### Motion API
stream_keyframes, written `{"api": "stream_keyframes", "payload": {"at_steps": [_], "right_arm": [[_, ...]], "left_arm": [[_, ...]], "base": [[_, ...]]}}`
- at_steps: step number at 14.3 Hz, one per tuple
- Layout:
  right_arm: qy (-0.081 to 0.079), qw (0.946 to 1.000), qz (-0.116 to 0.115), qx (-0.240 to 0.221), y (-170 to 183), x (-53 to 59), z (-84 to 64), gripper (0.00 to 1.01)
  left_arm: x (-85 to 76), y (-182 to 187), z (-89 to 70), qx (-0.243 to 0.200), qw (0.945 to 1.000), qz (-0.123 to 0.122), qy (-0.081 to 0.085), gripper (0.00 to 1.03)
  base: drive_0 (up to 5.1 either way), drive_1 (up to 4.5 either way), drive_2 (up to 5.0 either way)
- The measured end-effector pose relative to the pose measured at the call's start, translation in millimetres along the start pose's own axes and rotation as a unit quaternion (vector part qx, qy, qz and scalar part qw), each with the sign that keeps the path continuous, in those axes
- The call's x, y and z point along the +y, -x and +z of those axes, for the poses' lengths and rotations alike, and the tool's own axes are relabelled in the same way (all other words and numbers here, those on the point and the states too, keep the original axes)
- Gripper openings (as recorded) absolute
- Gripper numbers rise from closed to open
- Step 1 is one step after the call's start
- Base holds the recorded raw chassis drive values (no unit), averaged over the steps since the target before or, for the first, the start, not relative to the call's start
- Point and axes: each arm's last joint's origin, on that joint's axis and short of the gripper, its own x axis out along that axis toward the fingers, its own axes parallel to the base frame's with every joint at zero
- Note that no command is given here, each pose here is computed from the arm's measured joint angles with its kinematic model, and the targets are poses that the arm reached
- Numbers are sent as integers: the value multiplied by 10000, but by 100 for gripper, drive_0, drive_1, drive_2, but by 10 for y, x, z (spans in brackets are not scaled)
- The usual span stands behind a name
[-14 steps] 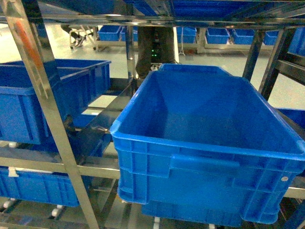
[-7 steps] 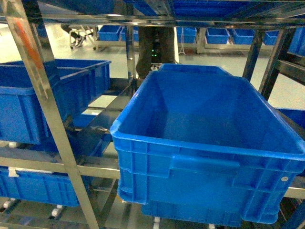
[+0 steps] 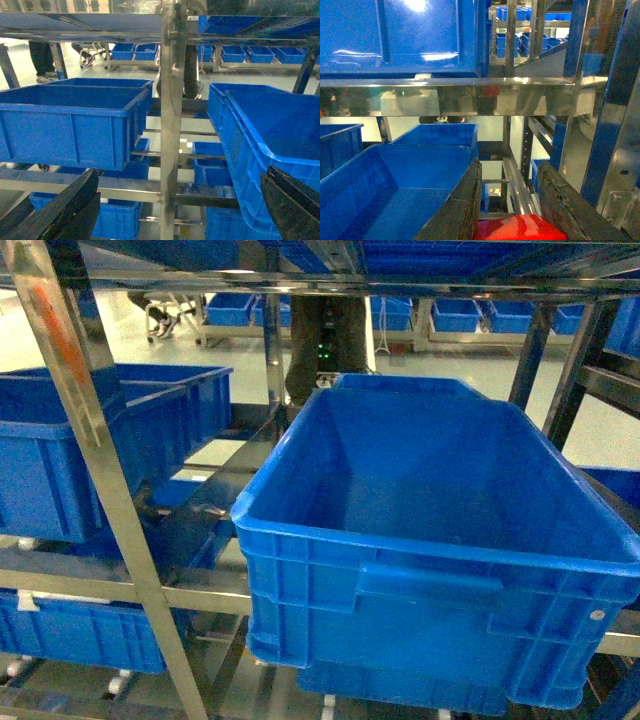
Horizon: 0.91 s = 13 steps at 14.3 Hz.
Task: Pick red block from blue box to shelf
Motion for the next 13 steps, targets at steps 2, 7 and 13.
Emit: {"api": "stream_keyframes", "payload": {"at_steps": [2, 7, 13], "right_arm": [[0, 10000, 0, 0, 0, 0, 0, 28], [0, 10000, 0, 0, 0, 0, 0, 28], [0, 10000, 0, 0, 0, 0, 0, 28]], "left_arm": [[0, 0, 0, 2, 10000, 0, 0, 98], [0, 0, 0, 0, 10000, 0, 0, 98], [0, 0, 0, 0, 10000, 0, 0, 98]], "base": [[0, 0, 0], [0, 0, 0], [0, 0, 0]]}}
